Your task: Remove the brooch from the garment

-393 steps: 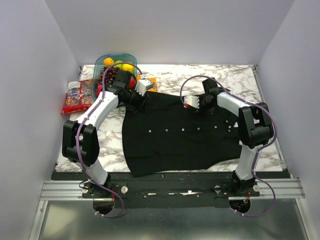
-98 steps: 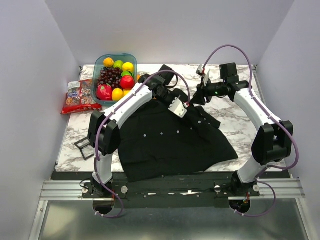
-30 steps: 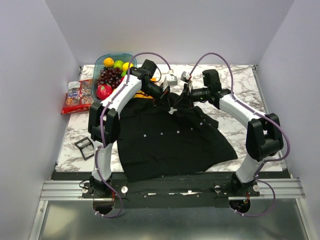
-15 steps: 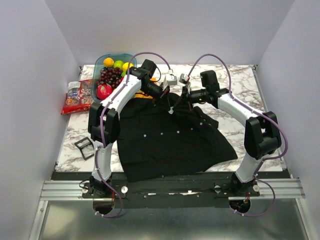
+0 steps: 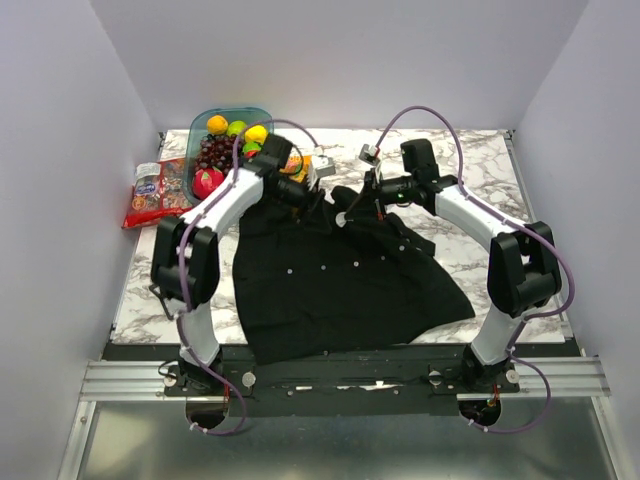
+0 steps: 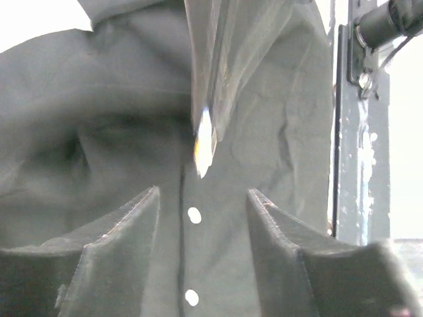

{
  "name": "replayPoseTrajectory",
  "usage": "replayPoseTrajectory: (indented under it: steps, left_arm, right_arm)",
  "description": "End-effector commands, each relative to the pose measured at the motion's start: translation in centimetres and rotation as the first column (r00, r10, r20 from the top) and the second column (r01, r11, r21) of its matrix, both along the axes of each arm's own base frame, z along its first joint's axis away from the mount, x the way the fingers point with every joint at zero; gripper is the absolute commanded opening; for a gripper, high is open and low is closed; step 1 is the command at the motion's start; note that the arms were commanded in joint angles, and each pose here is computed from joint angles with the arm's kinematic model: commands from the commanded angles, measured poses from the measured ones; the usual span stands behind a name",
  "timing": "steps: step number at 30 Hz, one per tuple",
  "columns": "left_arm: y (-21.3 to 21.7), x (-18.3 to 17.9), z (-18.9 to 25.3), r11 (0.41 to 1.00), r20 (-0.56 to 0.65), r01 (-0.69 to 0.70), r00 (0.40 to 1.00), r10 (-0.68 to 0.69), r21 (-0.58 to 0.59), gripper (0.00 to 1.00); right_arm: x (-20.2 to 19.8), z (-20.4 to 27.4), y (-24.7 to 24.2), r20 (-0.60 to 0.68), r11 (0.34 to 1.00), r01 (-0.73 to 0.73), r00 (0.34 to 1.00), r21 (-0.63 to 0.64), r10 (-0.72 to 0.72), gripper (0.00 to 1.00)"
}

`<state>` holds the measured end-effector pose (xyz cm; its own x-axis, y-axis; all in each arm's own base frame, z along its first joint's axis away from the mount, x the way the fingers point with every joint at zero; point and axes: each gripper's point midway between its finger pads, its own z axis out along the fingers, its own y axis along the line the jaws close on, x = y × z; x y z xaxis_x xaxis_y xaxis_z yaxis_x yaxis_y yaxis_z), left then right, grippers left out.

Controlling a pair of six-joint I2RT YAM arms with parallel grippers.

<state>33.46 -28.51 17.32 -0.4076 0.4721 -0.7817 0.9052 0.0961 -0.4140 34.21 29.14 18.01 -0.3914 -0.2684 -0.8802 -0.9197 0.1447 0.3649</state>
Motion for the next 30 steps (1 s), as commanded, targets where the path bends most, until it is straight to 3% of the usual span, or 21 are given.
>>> replayPoseTrajectory:
  steps: [1,2,3,10,30]
  left_arm:
    - [-0.7,1.7,4.0,0.968,0.162,-0.164,0.967,0.195,-0.188,0.66]
    - [-0.7,0.4,1.9,0.956,0.056,-0.231,0.968,0.245,-0.182,0.68]
    - [-1.3,1.7,3.0,0.935,0.118,-0.256,0.949,0.291,-0.247,0.68]
    - [-2.6,2.8,2.3,0.873,0.104,-0.386,0.896,0.432,-0.298,0.67]
    - [-3.1,0.0,1.2,0.933,0.081,-0.23,0.962,0.261,-0.278,0.53]
  right_arm:
    - [-0.6,0.0,0.1,-0.12,1.0,0.011,0.993,0.024,-0.008,0.01]
    - [-0.6,0.0,0.2,-0.132,1.0,0.013,0.991,0.024,-0.01,0.0]
    - [-0.5,-0.2,0.2,-0.148,1.0,0.022,0.989,0.019,-0.019,0.01]
    - [-0.2,-0.9,0.5,-0.217,0.999,0.033,0.976,0.015,-0.029,0.01]
    - [1.0,-1.7,0.3,-0.248,0.998,0.059,0.967,0.014,-0.054,0.01]
